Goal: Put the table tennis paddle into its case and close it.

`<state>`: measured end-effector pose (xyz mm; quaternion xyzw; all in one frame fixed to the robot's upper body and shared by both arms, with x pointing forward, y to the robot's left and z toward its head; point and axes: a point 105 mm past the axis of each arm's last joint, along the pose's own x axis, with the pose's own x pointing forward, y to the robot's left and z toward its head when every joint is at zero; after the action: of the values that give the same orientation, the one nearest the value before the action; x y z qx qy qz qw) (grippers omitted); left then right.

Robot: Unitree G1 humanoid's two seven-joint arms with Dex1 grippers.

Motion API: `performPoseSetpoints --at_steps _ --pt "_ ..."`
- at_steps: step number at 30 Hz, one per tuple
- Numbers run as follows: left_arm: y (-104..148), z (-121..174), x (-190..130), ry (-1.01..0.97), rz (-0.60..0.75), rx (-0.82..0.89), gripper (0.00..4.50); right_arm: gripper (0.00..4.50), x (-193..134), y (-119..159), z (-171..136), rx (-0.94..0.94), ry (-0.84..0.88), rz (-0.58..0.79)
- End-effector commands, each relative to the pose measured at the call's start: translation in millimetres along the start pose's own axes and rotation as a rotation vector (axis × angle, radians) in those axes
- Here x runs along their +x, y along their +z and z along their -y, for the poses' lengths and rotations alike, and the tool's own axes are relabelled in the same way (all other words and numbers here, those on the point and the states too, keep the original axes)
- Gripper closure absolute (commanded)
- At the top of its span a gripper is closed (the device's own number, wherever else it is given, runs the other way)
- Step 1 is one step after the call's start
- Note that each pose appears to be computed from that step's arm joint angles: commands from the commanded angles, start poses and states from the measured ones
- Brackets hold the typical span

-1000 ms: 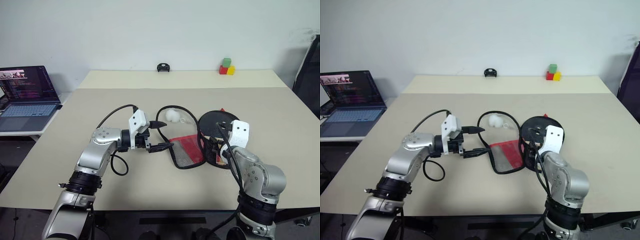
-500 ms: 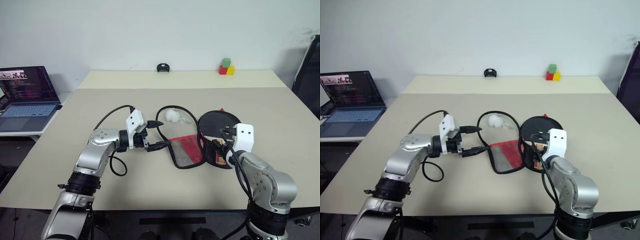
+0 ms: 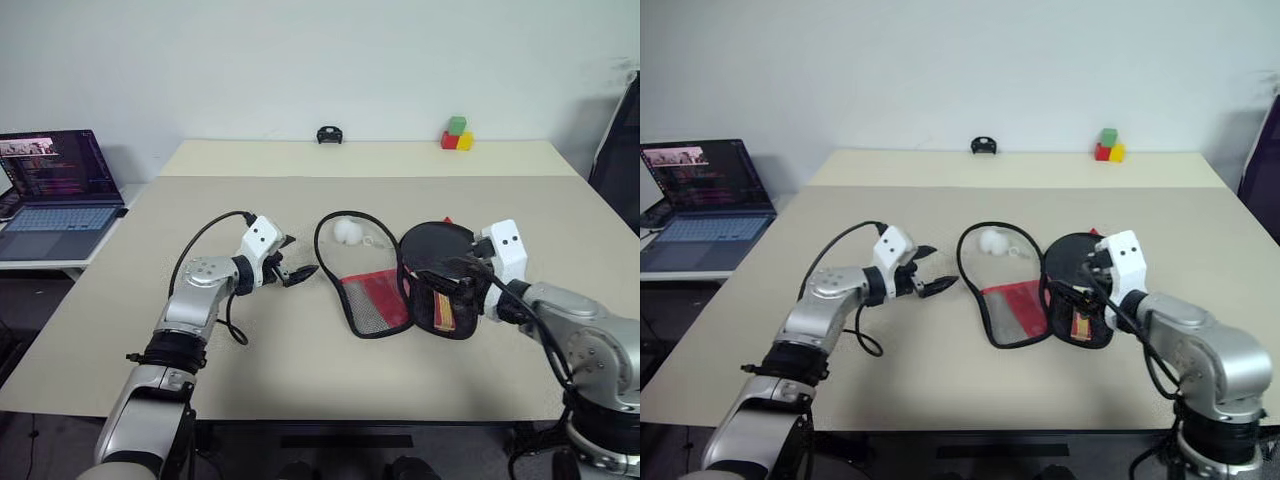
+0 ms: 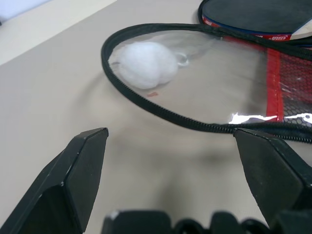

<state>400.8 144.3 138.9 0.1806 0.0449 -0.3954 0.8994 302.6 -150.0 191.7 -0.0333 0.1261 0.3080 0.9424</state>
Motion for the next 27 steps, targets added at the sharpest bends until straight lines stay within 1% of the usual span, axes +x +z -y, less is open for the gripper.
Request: performPoseSetpoints --at_steps 1,7,10,13,16,23,25,27 --pt "8.4 -6.1 -0.6 0.017 0.027 0.022 0.0 1.1 -15.3 30.0 -5.1 -0.102 0.083 0.095" --pt "-8.7 -5.7 1.3 0.017 -0.027 -0.004 0.0 1.1 -24.4 48.1 8.9 -0.173 0.069 0.117" --pt "-15.6 -4.2 6.4 0.021 -0.047 -0.017 0.0 1.1 -25.6 51.5 11.5 -0.183 0.062 0.126" --pt "-17.3 0.2 14.2 0.009 -0.048 -0.037 0.0 1.1 -25.6 52.2 10.7 -0.185 0.064 0.134" --pt "-14.0 6.0 24.9 -0.011 -0.034 -0.055 0.0 1.1 -26.1 52.7 10.8 -0.182 0.064 0.142" --pt "-4.5 19.2 46.6 -0.081 -0.023 -0.04 0.0 1.1 -26.0 53.3 11.0 -0.18 0.068 0.15" --pt "5.3 26.0 55.7 -0.114 -0.001 -0.027 0.0 1.1 -28.1 53.4 13.0 -0.18 0.063 0.15" --pt "22.8 34.3 66.8 -0.152 0.043 -0.016 0.0 1.1 -32.4 53.9 17.1 -0.18 0.044 0.151"
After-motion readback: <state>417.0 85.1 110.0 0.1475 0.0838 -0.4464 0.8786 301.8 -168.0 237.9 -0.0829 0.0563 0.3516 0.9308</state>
